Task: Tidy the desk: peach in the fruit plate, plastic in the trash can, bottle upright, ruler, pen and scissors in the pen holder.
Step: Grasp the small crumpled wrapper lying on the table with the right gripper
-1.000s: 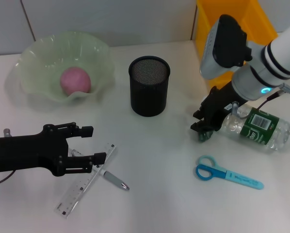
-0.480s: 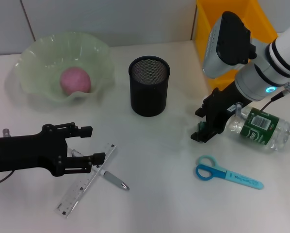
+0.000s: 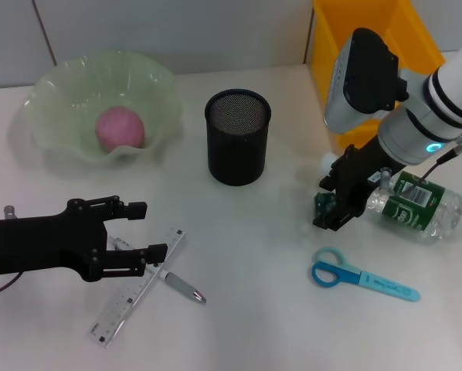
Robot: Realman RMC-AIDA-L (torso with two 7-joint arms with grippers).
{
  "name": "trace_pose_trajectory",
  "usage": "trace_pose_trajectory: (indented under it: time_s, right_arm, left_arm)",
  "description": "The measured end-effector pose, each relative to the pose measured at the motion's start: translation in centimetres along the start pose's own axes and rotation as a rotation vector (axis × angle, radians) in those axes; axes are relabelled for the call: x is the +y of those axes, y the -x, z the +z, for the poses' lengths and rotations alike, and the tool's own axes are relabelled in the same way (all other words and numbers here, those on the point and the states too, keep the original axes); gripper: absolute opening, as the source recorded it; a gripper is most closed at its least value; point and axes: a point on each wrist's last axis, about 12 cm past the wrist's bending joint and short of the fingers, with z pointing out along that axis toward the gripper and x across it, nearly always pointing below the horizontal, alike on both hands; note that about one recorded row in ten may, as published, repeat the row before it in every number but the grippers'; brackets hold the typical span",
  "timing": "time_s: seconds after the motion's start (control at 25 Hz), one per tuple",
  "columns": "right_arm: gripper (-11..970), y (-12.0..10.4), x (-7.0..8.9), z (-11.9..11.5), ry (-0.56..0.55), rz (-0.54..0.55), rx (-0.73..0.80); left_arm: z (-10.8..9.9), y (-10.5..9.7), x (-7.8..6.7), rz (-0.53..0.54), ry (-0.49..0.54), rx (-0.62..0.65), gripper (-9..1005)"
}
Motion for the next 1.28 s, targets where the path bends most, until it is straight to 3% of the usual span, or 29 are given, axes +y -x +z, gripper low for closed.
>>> trace_pose_trajectory:
  time_s: [1.28]
  right_arm:
    - [589, 0.0, 0.1, 1.1, -0.013, 0.009, 0.023]
  left_arm:
    - [-0.1, -0.2, -0.1, -0.006, 0.001, -0.005, 812]
